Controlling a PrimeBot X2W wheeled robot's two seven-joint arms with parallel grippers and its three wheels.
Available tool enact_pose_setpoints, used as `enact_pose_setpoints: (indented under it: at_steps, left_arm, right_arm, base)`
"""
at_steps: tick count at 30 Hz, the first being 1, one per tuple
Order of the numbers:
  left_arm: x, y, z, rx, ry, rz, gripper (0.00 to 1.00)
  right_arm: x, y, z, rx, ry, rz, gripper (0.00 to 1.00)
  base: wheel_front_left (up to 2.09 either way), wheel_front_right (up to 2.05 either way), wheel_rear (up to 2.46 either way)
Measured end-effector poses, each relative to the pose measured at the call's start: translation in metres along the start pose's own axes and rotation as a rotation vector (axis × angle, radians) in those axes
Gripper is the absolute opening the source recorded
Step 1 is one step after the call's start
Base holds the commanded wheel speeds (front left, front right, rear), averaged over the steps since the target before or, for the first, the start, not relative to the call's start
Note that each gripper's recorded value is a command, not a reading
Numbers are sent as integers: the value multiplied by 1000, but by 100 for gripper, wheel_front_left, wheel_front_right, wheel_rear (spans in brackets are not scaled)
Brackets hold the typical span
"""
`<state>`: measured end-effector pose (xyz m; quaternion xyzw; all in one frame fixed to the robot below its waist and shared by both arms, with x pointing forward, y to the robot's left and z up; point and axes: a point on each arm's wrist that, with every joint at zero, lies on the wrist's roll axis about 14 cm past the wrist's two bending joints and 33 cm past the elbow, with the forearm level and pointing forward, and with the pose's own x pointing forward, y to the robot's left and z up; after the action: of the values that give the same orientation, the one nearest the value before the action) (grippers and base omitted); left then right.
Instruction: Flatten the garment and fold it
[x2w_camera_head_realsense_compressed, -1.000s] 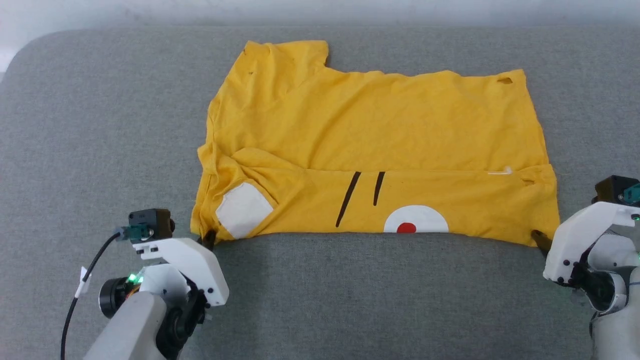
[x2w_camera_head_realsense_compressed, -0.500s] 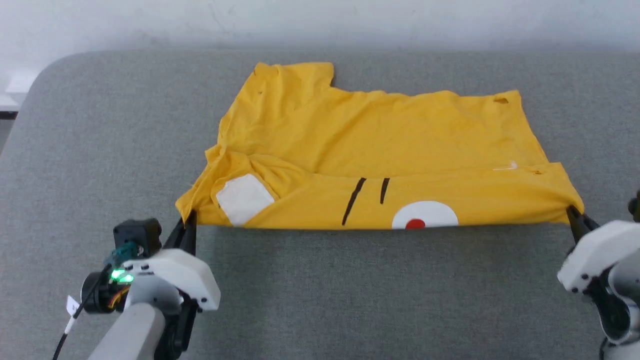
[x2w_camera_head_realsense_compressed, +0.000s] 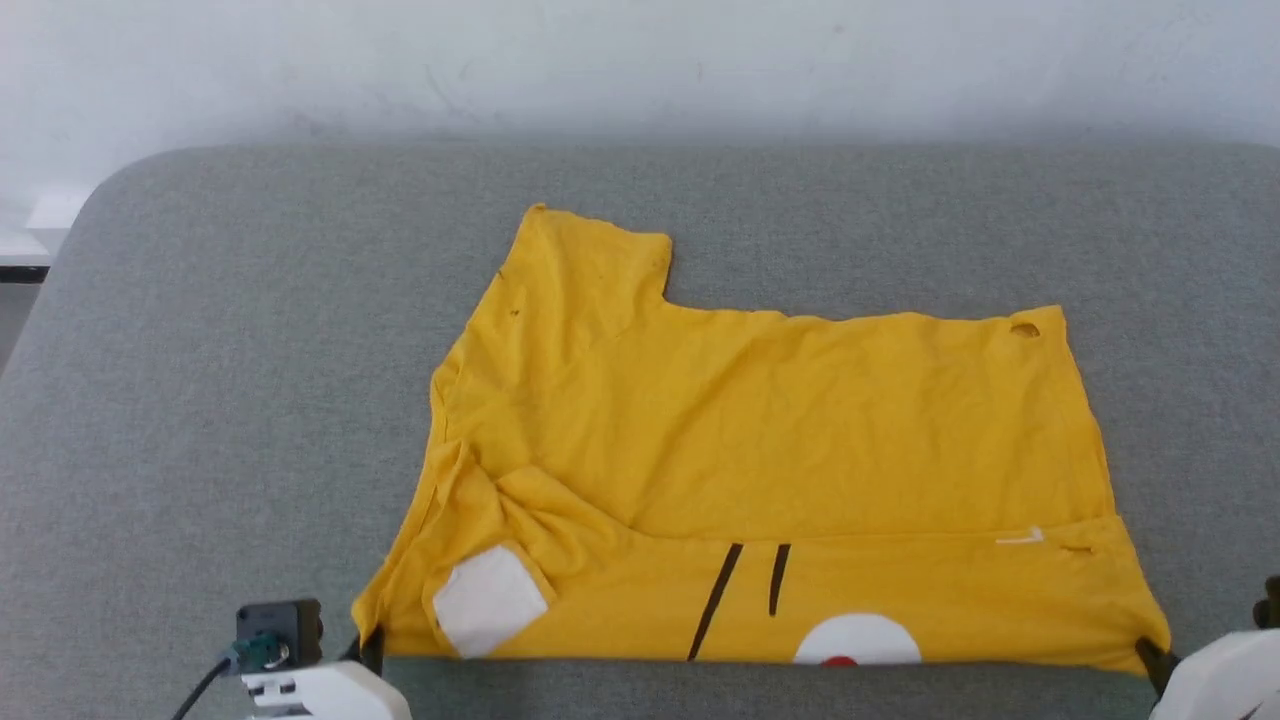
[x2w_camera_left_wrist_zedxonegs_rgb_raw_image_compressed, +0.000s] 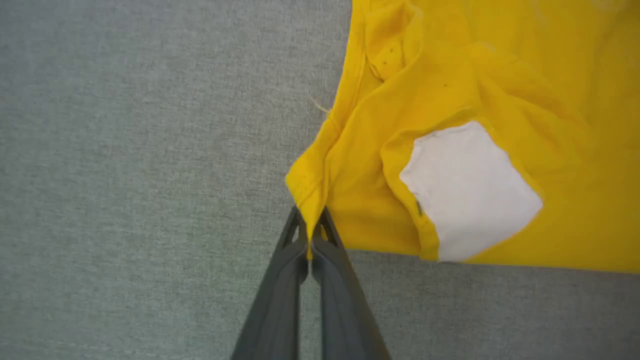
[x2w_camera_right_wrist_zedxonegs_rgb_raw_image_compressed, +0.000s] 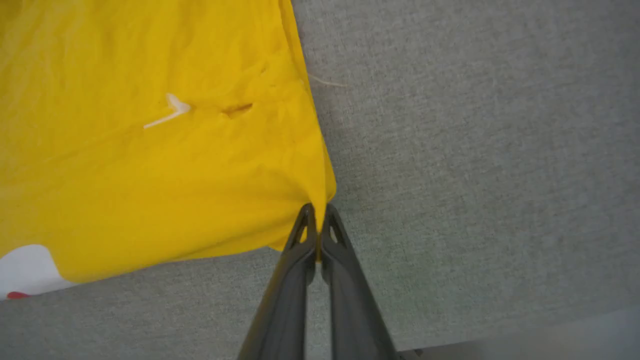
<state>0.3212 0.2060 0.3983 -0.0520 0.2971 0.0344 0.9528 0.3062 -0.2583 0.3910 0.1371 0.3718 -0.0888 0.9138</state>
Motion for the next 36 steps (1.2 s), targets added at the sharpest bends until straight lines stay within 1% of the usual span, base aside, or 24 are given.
enact_pose_setpoints:
  at_steps: [2,6,10,11,12,13,14,18,22,28,33,36]
  left_arm:
    - [-2,-1,-12,-3,50,-4,0]
    - [0,-1,-22,-6,89,-8,0]
    - [4,-5,-35,-20,133,-30,0]
    - [5,-7,-35,-24,133,-38,0]
    - [6,-7,-35,-25,131,-38,23]
    - [6,-8,-35,-27,132,-42,61]
    - [6,-8,-34,-32,125,-44,100]
    - [5,-11,-24,-47,68,-51,100]
    - [7,-13,11,-33,-80,-62,100]
    - [13,-28,85,62,-347,-128,100]
    - [23,-54,147,160,-521,-229,100]
    - [38,-69,180,204,-570,-284,100]
  right_arm:
    - [2,-3,-13,8,39,-8,0]
    - [9,-5,-33,20,84,-13,0]
    - [15,-5,-38,31,70,-13,0]
    - [16,-5,-37,40,60,-10,3]
    - [16,-5,-38,47,53,-8,27]
    - [16,-4,-38,49,48,-6,45]
    - [16,-5,-38,53,37,-5,100]
    - [15,1,-23,53,-63,11,100]
    - [6,18,16,5,-264,54,100]
    - [-15,51,65,-99,-534,129,100]
    - [-25,73,89,-189,-655,191,100]
    - [-25,83,101,-225,-699,222,100]
  base:
    - [0,0,0]
    - [0,0,0]
    - [0,0,0]
    - [0,0,0]
    - [0,0,0]
    - [0,0,0]
    - [0,0,0]
    - [0,0,0]
    - [0,0,0]
    - [0,0,0]
    - [0,0,0]
    - [0,0,0]
